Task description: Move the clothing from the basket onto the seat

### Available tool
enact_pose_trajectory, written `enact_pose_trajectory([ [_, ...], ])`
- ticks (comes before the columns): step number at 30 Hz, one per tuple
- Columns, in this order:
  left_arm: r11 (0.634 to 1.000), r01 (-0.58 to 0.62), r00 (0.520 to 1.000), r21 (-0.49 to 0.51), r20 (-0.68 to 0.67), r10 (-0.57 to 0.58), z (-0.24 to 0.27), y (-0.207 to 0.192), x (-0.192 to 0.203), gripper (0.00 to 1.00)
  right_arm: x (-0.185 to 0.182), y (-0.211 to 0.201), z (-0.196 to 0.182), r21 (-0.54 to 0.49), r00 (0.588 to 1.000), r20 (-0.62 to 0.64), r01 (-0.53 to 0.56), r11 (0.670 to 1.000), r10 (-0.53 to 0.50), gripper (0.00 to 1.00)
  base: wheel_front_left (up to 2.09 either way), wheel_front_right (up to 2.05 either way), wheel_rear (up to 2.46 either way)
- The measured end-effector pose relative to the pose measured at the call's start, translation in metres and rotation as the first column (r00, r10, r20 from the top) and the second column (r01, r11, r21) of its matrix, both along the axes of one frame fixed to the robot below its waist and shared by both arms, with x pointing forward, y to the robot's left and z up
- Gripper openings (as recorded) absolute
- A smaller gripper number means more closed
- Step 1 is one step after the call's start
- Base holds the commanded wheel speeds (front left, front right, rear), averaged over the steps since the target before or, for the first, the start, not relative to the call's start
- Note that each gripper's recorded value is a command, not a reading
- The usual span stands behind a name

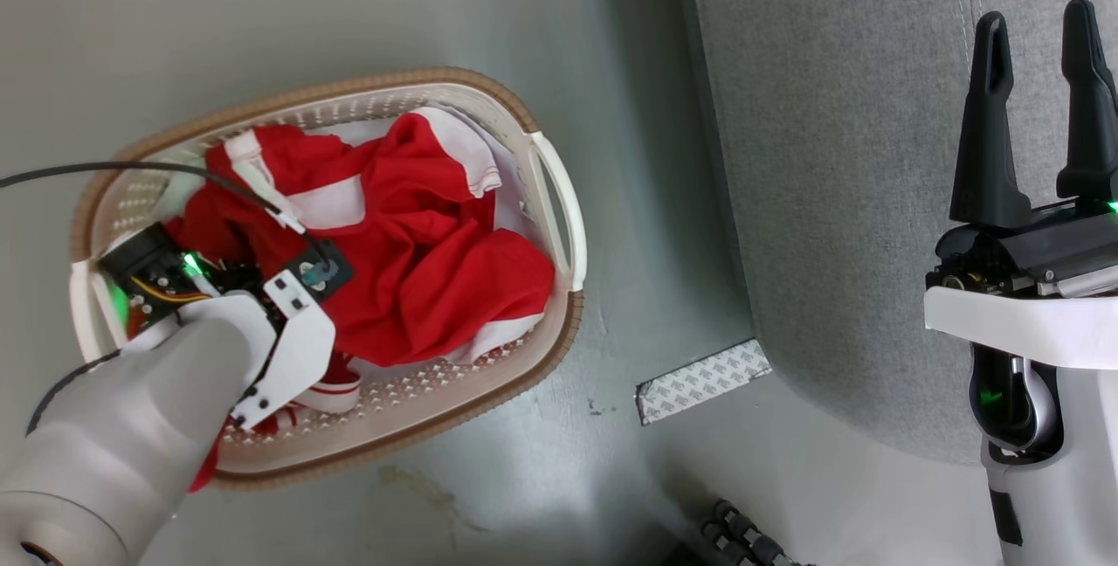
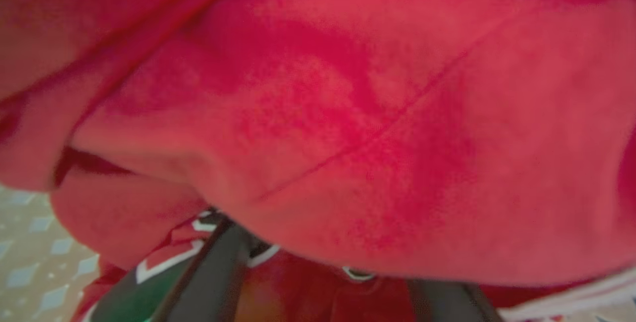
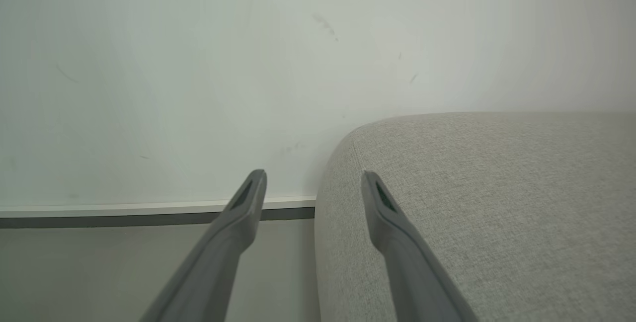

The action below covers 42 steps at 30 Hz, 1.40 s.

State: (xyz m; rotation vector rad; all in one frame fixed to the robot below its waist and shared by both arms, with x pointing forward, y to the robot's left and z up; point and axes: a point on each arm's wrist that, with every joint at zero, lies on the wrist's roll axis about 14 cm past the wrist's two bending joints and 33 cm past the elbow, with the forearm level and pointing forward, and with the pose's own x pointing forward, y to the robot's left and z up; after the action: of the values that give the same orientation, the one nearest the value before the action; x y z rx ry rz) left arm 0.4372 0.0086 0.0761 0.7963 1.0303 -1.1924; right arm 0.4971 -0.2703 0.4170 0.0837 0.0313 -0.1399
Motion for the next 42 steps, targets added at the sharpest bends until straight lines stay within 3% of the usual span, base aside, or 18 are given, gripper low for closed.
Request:
enact_pose_trajectory([
  [5,0.999,0.029,1.000,0.024,0.001,-0.029,-0.006,0.003,0.000,1.00,0.000,-0.001,-0.002,0.004,1.000,-0.005,0.004,1.000,-0.004,1.00,0.00,0.00,0.00],
  [6,0.999,0.031,1.000,0.035,-0.001,-0.031,-0.007,0.005,0.000,0.87,0.000,-0.001,-0.002,0.005,1.000,-0.007,0.004,1.000,-0.004,1.00,0.00,0.00,0.00],
  [7,0.998,0.033,0.999,0.044,-0.004,-0.033,-0.008,0.006,-0.001,0.47,0.000,-0.001,-0.003,0.004,1.000,-0.008,0.003,1.000,-0.003,1.00,0.00,0.00,0.00],
  [8,0.998,0.034,0.999,0.047,-0.005,-0.034,-0.008,0.006,-0.001,0.00,0.000,-0.002,-0.003,0.004,1.000,-0.008,0.003,1.000,-0.003,1.00,0.00,0.00,0.00],
  [15,0.997,0.048,0.999,0.068,-0.005,-0.048,-0.004,0.012,-0.005,0.00,0.001,-0.002,0.001,0.008,1.000,0.000,0.006,1.000,-0.006,1.00,0.00,0.00,0.00],
  [23,0.999,0.044,0.999,-0.001,0.031,-0.044,0.027,-0.001,-0.006,0.00,0.002,0.003,0.026,0.008,0.998,0.058,-0.009,1.000,0.009,1.00,0.00,0.00,0.00],
  [35,0.975,-0.035,0.992,-0.217,0.114,0.061,0.131,-0.049,-0.003,0.00,-0.015,0.010,0.088,-0.013,0.983,0.182,-0.016,1.000,0.018,1.00,0.00,0.00,0.00],
  [42,0.941,-0.096,0.976,-0.324,0.157,0.154,0.188,-0.051,-0.009,0.00,-0.030,0.022,0.112,0.005,0.973,0.228,-0.042,0.999,0.040,1.00,0.00,0.00,0.00],
])
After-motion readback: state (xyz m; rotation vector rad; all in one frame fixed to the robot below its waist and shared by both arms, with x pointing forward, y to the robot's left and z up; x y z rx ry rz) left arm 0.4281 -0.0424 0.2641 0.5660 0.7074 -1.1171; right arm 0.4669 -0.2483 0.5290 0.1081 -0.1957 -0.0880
